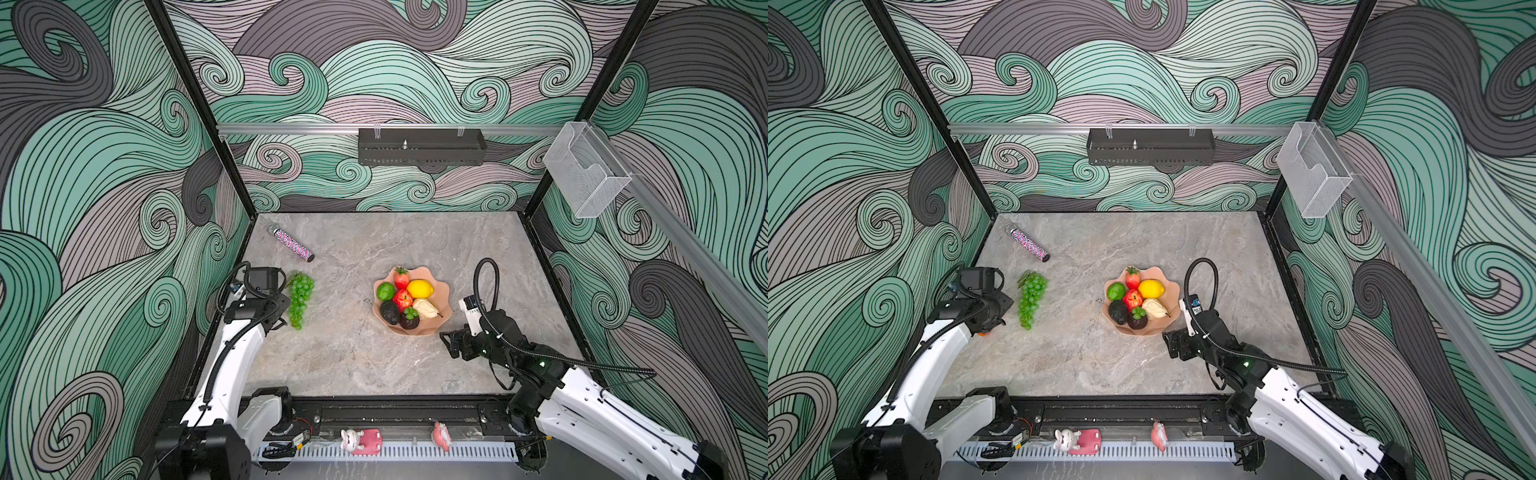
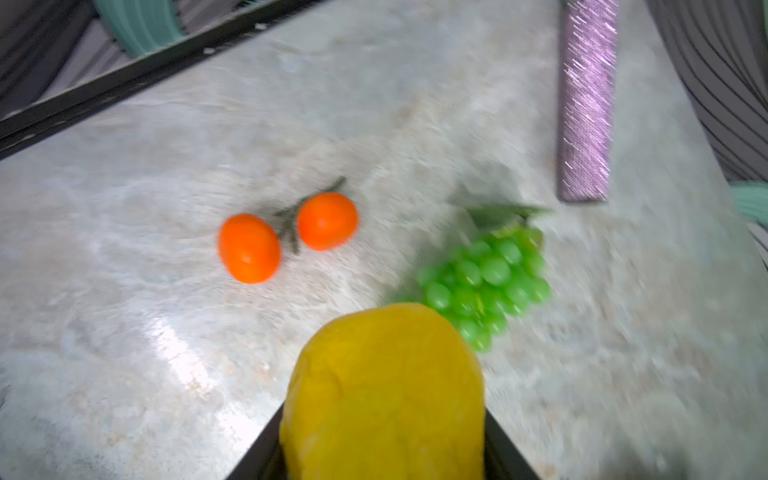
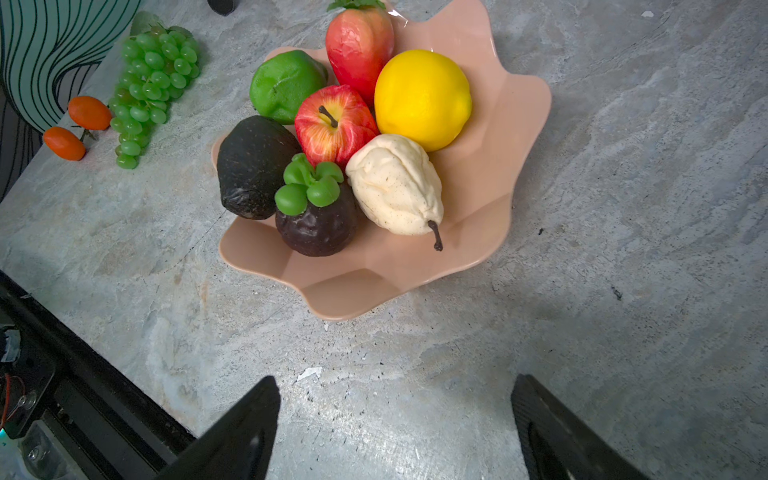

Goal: Place and organize the fake fruits in the fruit bowl
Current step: 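Lift the yellow pear and carry it toward the bowl with the left gripper, then lower the yellow pear into the bowl beside the lemon with the left gripper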

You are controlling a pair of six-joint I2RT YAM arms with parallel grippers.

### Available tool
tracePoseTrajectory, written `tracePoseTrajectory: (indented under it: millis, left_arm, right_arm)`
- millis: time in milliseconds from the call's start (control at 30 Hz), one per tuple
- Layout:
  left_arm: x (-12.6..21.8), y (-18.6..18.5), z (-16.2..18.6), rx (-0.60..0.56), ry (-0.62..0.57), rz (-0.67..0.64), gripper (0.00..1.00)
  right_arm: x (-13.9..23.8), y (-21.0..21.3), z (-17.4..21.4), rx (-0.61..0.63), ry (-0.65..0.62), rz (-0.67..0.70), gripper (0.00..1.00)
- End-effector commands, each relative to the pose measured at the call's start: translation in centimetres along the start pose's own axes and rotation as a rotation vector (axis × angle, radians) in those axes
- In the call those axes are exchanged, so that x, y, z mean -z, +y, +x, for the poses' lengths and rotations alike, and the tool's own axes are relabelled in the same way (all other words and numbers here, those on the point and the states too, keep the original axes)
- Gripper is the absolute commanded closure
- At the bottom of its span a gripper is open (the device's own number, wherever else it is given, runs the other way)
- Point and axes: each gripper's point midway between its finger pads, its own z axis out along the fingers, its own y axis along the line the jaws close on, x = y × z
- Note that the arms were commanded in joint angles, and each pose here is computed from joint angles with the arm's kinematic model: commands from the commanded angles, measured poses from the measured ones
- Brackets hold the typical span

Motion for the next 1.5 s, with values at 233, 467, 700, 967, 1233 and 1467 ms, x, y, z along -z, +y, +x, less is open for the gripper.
tracePoseTrajectory:
  millis: [233, 467, 700, 967, 1233, 1467]
  left_arm:
    - [6.4, -12.3, 7.2, -0.672, 0.118, 0.507, 0.55]
    - [9.5, -17.4, 15.6, -1.044, 0.239, 0.742, 0.55]
    - [12.5, -18.7, 22.3, -1.320, 0.323, 0.939, 0.55]
    - [14.6, -18.1, 26.6, -1.512, 0.344, 1.045, 0.54]
    - [14.2, -18.8, 28.5, -1.592, 0.351, 1.047, 0.53]
    - [13.1, -21.5, 27.0, -1.591, 0.206, 0.934, 0.53]
  right_arm:
    - [0.8, -0.2, -2.3, -0.013, -0.049, 0.037, 0.12]
    - [1.8, 1.6, -4.5, 0.008, -0.113, -0.045, 0.13]
    - [3.5, 5.9, -5.9, 0.065, -0.198, -0.290, 0.16]
    - [4.3, 8.3, -6.3, 0.006, -0.235, -0.449, 0.16]
    - [4.0, 8.5, -5.8, -0.002, -0.237, -0.460, 0.17]
    - [3.7, 6.6, -5.6, -0.018, -0.234, -0.344, 0.18]
